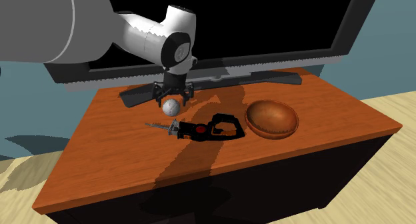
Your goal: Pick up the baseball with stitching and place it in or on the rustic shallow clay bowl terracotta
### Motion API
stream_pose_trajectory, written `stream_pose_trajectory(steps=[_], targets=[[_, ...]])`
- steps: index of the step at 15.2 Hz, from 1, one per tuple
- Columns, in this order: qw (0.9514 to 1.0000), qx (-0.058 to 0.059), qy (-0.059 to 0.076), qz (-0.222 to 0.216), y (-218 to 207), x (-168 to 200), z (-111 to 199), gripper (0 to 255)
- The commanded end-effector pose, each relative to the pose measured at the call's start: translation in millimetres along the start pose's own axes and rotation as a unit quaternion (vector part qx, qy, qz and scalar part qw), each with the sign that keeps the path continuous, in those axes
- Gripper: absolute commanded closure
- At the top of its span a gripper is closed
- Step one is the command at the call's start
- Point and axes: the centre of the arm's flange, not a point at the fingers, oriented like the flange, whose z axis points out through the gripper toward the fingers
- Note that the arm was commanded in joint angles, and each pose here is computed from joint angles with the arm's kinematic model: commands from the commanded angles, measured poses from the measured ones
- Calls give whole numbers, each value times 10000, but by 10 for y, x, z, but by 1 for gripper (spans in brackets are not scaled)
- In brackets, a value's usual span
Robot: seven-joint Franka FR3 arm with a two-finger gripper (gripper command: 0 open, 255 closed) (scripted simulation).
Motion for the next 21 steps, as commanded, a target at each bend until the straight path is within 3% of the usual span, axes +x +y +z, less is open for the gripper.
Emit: stream_pose_trajectory(steps=[1, 6, 7, 16, 21], targets=[[10000, -1, 3, 0, -2, -3, 18, 0], [10000, -1, 2, 0, -2, -3, 17, 0], [10000, -1, 2, 0, -2, -3, 17, 255], [10000, -1, 3, 0, -2, -3, 18, 255], [10000, -1, 3, 0, -50, 37, -239, 255]])
